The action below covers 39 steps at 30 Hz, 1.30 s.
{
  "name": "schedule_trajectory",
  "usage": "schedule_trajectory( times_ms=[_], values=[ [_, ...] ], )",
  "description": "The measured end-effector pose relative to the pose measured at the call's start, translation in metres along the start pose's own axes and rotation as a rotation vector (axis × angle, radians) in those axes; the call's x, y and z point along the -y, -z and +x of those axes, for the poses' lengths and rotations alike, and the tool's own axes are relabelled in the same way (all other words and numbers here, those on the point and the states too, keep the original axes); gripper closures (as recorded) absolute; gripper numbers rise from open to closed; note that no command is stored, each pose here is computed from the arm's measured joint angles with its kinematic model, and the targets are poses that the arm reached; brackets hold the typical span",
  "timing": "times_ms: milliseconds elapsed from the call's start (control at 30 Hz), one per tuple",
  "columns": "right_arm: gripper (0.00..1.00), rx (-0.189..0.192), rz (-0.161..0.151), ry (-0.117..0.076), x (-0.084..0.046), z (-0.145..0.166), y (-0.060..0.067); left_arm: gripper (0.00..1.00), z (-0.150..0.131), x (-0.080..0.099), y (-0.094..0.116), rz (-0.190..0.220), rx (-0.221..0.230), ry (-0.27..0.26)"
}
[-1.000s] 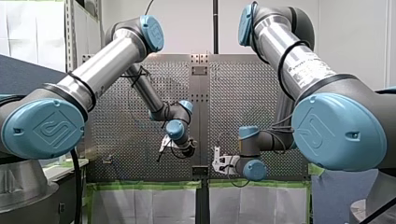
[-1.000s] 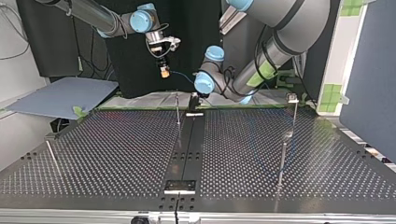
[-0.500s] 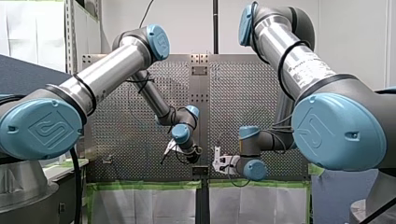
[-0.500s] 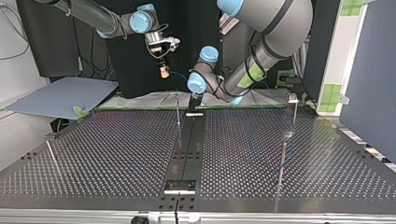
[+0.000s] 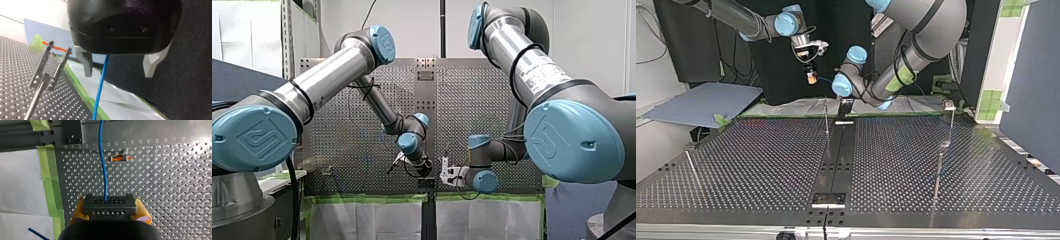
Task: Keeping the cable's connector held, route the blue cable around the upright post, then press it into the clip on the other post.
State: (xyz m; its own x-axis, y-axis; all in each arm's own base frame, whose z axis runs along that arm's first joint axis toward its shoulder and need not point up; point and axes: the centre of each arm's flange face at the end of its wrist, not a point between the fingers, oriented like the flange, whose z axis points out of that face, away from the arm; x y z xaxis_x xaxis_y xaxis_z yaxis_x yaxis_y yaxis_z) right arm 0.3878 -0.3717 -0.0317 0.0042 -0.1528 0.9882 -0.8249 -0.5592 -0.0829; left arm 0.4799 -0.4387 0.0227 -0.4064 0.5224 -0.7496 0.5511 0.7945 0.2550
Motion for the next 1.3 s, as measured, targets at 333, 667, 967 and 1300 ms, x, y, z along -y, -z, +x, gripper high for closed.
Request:
schedule_trajectory(
  times_ms=[333,667,967,1300],
  values=[
    [1.00,0.012,-0.002,0.002,0.000,0.000,-0.001,0.00,0.000,0.003,0.002,-0.020,-0.007,0.008],
    [1.00,0.013,-0.002,0.004,0.000,0.000,-0.001,0.61,0.001,0.004,0.003,-0.039,-0.011,0.017],
    [1.00,0.020,-0.006,0.008,-0.001,-0.001,0.000,1.00,0.000,0.007,0.004,-0.040,-0.008,0.015],
    [1.00,0.074,-0.087,0.040,-0.013,-0.006,0.005,1.00,-0.008,0.024,0.003,-0.035,0.056,0.011]
  ],
)
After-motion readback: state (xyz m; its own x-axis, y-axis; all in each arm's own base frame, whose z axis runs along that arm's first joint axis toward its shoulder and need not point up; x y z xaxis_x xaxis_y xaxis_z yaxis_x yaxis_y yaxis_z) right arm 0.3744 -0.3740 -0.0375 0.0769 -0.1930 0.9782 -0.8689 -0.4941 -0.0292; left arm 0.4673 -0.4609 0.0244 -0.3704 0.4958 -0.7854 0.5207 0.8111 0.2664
